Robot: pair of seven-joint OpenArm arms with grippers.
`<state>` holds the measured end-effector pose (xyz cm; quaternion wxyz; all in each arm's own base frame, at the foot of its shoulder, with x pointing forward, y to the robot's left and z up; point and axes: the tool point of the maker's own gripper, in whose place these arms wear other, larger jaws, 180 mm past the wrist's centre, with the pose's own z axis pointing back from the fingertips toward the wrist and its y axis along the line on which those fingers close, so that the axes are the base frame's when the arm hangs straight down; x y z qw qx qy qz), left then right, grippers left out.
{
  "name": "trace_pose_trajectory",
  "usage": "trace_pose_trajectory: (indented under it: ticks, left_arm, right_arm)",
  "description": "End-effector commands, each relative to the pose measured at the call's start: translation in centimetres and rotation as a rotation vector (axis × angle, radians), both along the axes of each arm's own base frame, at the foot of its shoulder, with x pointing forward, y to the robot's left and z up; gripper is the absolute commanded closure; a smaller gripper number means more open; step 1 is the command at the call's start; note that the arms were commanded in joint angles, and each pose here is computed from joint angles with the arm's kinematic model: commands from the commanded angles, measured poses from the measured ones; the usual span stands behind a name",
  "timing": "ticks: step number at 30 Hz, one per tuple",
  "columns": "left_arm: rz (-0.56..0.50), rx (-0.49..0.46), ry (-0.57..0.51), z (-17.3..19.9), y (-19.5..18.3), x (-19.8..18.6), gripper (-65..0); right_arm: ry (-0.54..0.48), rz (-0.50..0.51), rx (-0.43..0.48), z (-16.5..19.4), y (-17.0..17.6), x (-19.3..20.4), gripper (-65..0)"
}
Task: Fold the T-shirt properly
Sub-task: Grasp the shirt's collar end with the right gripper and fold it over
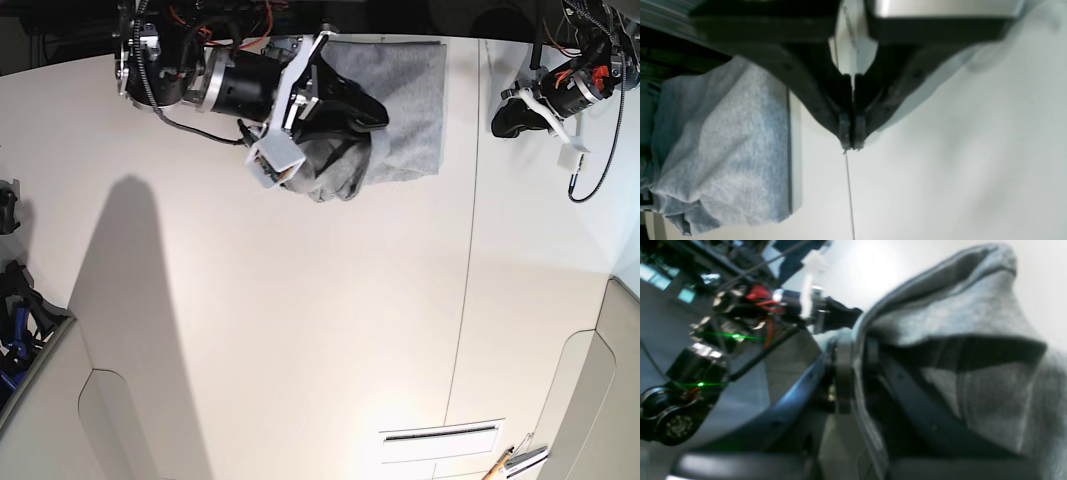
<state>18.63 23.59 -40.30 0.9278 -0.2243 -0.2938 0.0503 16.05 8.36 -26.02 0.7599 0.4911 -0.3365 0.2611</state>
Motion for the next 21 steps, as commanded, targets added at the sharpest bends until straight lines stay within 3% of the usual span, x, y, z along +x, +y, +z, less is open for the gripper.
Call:
trace_pose_trajectory:
  ticks: [1, 8, 13, 21]
  left_arm:
    - [-0.002, 0.014, -0.032, 0.7, 0.5, 0.5, 0.0]
    - [-0.001, 0.016, -0.025, 0.5, 0.6, 0.4, 0.0]
    - [0.002, 0.008, -0.024, 0.4, 0.3, 0.4, 0.0]
    - [0.007, -0.004, -0.012, 0.0, -0.1, -0.2, 0.0]
  right_arm:
    - [-0.05, 0.004, 0.053, 1.7, 0.8, 0.2, 0.0]
    - [-0.134, 0.08, 0.033, 2.4, 3.5, -0.6, 0.0]
    - [-0.177, 0.074, -0.009, 1.8, 4.3, -0.4, 0.0]
    - [-0.129, 0.11, -0.04, -1.2, 5.8, 0.1, 0.0]
